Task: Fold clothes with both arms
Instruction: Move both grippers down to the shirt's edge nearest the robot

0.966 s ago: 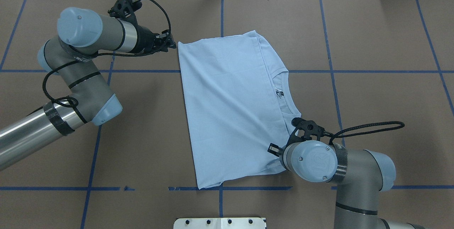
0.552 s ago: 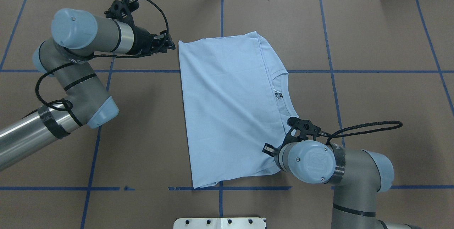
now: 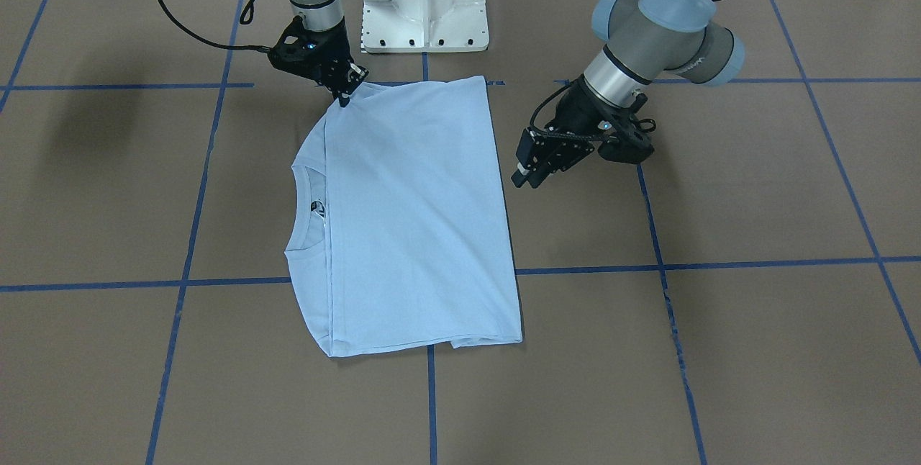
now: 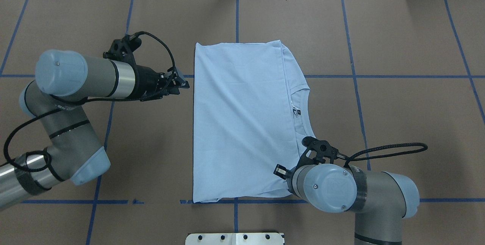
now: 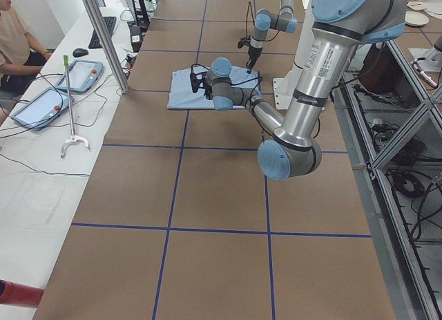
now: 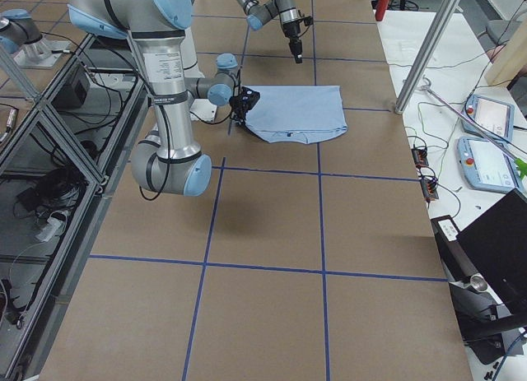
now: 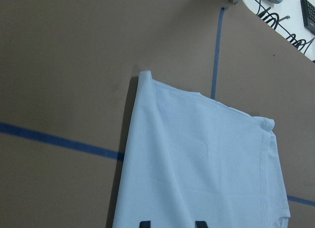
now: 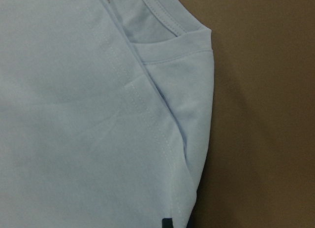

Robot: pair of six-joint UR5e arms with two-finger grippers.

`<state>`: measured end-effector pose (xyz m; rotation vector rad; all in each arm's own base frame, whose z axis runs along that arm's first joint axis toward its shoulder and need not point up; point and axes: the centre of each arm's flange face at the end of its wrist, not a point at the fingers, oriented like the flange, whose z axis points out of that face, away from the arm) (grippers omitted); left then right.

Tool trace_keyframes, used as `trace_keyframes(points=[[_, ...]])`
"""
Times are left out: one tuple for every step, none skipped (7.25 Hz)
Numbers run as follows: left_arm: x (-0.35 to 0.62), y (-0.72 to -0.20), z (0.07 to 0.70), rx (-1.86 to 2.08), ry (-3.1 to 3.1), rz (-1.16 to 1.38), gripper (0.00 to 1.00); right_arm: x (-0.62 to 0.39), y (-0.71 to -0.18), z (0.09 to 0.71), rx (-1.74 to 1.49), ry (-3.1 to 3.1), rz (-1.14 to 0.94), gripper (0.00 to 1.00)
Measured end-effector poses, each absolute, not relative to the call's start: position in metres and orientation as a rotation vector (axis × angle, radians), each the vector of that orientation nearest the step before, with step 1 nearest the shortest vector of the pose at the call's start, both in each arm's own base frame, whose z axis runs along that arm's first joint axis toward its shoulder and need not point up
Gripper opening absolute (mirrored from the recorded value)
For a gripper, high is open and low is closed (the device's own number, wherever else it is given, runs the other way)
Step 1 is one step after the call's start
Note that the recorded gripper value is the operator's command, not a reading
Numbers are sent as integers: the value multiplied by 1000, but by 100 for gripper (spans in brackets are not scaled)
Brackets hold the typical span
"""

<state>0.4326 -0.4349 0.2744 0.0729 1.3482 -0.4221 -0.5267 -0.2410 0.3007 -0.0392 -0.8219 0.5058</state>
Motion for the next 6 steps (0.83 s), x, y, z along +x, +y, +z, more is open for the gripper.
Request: trace_keyframes(points=[[443,-399,272,22,1320,-440,57,-527,-236,299,-49,-826,512,0],[459,-358,276,-6,1282,-458,57,-527,-234,297,-55,-829,513,0],[479,-320,284,-34,1249,-479,58,-526,-234,294,-58,-835,513,0],[497,-289,293,-66,1224,-494,58,-523,-234,290,-59,-845,514,0],[510,-266,298,-93,1206,-503,58,-520,-234,288,-60,-852,515,0],[518,-252,300,-113,1191,-504,58,-519,-233,287,-60,-853,515,0]])
